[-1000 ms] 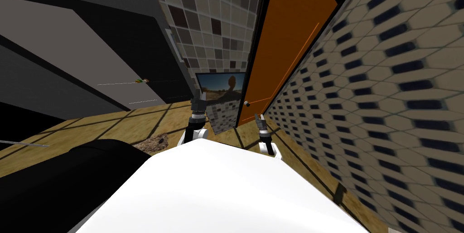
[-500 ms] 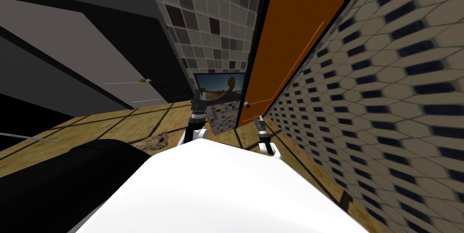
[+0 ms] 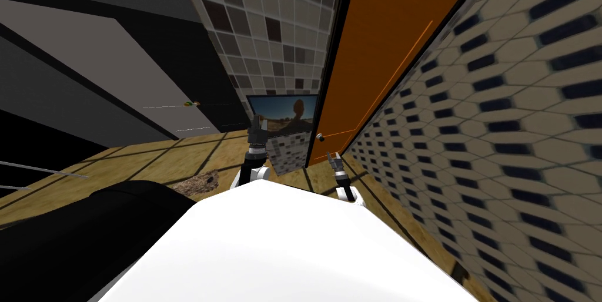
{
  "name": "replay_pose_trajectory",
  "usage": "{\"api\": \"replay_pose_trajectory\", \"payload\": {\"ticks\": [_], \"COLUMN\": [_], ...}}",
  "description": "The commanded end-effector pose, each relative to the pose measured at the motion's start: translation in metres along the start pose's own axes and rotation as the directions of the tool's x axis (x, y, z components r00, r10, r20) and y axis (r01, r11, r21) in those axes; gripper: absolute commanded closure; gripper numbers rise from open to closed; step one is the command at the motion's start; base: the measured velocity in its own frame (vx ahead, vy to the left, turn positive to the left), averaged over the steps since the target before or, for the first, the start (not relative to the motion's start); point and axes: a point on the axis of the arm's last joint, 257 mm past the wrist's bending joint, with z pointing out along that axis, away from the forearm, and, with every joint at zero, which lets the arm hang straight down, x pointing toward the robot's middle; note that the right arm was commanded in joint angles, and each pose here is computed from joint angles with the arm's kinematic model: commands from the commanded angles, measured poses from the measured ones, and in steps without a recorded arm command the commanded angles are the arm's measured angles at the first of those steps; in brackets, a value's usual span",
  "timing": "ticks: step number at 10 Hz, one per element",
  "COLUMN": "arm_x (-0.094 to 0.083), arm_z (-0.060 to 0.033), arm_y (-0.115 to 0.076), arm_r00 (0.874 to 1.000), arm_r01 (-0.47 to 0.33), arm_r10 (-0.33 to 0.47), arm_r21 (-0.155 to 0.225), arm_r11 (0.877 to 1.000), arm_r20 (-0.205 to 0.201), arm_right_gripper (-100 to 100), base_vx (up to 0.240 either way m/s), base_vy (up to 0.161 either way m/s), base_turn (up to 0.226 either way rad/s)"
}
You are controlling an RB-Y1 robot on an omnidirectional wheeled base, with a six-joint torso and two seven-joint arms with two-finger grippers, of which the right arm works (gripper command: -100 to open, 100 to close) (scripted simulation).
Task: Pull the door open
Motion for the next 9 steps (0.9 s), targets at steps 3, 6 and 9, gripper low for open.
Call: {"api": "replay_pose_trajectory", "payload": {"ticks": [3, 6, 9], "arm_x": [0.019, 0.035, 0.048], "arm_z": [-0.0047, -0.0118, -0.0177], "arm_y": [-0.007, -0.014, -0.019], "arm_r00": [0.997, 0.99, 0.981], "arm_r01": [0.063, 0.106, 0.146], "arm_r10": [-0.063, -0.106, -0.147], "arm_r21": [-0.005, -0.008, -0.015], "arm_r11": [0.998, 0.994, 0.989], "arm_r20": [-0.047, -0.091, -0.127], "arm_right_gripper": [-100, -100, -100], "base_vx": [0.045, 0.055, 0.059], "base_vy": [-0.033, -0.042, -0.034], "base_turn": [0.054, 0.06, 0.049]}}
